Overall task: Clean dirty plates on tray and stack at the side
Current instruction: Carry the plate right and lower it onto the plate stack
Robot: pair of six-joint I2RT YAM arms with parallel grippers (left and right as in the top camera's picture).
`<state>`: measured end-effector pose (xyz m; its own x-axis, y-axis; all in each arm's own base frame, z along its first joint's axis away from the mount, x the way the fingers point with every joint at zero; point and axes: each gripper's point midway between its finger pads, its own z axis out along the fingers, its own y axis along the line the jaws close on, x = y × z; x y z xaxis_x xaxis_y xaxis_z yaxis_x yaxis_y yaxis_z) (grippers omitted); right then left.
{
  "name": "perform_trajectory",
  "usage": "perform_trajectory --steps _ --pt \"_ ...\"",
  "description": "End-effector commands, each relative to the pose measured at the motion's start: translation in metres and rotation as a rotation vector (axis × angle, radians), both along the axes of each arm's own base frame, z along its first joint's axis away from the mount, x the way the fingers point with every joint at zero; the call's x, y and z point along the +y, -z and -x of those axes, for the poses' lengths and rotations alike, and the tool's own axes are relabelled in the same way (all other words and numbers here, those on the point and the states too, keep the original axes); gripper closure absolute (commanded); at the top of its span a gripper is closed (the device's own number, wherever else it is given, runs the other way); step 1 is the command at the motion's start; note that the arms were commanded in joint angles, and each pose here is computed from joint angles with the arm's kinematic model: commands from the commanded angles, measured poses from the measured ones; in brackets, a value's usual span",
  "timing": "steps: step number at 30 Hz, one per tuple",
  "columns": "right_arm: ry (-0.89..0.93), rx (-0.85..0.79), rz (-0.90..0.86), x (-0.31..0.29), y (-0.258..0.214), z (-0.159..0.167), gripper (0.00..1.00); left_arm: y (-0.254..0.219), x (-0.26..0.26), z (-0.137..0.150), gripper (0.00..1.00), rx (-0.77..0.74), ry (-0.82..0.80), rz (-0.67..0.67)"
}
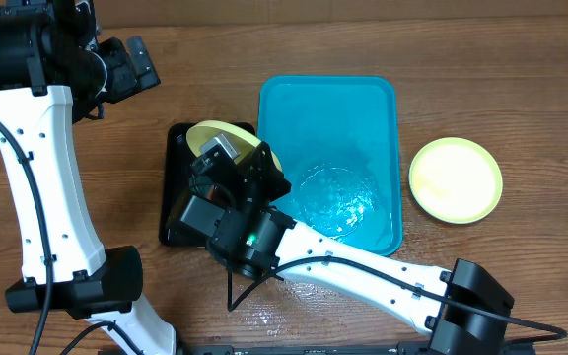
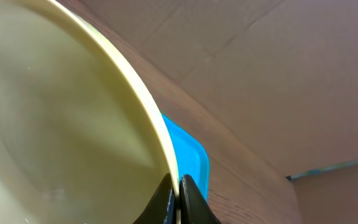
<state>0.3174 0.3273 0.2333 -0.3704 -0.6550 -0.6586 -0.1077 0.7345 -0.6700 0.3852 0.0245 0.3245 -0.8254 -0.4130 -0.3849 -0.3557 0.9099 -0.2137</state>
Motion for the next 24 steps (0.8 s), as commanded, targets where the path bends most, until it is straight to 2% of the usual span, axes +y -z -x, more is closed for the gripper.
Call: perform_trajectory --steps 1,7,11,14,18,21,24 --pt "0.016 0.009 -0.222 0.001 -0.023 -0.005 0.96 -0.009 -0.001 0.003 0.0 -0.028 0.022 -0.001" --pt "0.033 0.317 -0.538 -0.005 0.016 -0.038 0.96 -0.009 -0.001 0.003 0.0 -0.029 0.022 -0.001" --pt "0.02 0.517 -0.772 -0.025 0.001 -0.061 0.96 -0.009 -0.001 0.003 0.0 -0.028 0.022 -0.001" --pt "0.079 0.588 -0.951 -0.081 -0.028 -0.087 0.96 -0.009 -0.001 0.003 0.0 -0.028 0.022 -0.001" --pt "0.292 0.573 -1.045 -0.185 -0.031 -0.111 0.96 -0.009 -0.001 0.003 0.0 -0.029 0.022 -0.001" --pt "0.542 0.595 -1.065 -0.272 -0.008 -0.105 0.96 -0.009 -0.001 0.003 0.0 -0.029 0.022 -0.001" --pt "0.778 0.651 -1.076 -0.34 0.023 -0.08 0.96 -0.009 -0.001 0.003 0.0 -0.029 0.022 -0.001"
